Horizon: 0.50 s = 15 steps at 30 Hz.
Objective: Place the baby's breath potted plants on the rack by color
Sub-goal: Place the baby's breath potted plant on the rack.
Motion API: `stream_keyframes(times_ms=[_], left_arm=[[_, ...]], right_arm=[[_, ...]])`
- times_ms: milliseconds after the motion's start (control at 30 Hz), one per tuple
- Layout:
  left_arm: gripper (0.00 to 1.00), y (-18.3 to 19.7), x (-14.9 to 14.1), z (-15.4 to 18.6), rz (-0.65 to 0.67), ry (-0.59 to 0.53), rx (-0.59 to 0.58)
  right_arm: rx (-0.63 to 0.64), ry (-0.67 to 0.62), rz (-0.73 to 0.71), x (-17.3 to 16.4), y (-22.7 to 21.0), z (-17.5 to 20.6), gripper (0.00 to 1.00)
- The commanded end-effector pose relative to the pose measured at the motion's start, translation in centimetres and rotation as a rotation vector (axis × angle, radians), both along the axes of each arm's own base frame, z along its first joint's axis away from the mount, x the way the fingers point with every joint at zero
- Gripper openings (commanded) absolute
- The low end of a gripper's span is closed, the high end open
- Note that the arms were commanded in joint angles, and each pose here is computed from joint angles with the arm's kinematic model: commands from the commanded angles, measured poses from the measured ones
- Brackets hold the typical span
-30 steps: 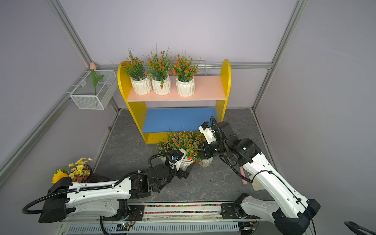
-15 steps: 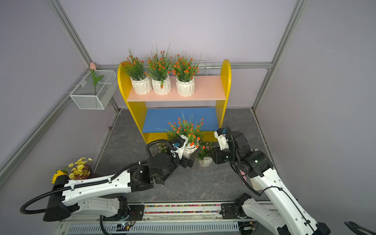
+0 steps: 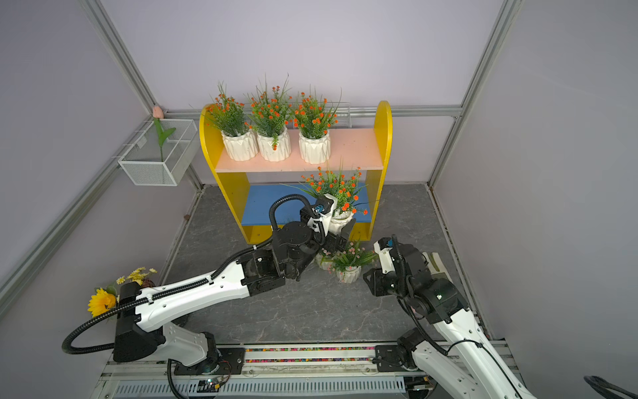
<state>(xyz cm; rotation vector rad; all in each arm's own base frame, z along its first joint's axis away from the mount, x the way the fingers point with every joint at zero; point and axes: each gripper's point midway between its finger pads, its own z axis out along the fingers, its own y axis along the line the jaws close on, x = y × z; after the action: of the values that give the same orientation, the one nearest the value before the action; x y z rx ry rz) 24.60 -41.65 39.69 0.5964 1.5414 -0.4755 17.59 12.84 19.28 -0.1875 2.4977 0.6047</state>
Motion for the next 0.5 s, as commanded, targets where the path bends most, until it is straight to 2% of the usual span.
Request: stream_keyframes(times_ms=[0, 467], left_arm=[[0.31, -0.4, 0.5, 5.9, -0.003, -0.077, -0.107], [0.3, -5.3, 5.4, 10.5, 0.053, -0.148, -0.124]], right_arm=[[0.03, -0.01, -0.02, 0.1, 0.1, -0.2, 0.33], [0.066, -0.04, 0.02, -0.3, 0.6, 0.0, 0.33]])
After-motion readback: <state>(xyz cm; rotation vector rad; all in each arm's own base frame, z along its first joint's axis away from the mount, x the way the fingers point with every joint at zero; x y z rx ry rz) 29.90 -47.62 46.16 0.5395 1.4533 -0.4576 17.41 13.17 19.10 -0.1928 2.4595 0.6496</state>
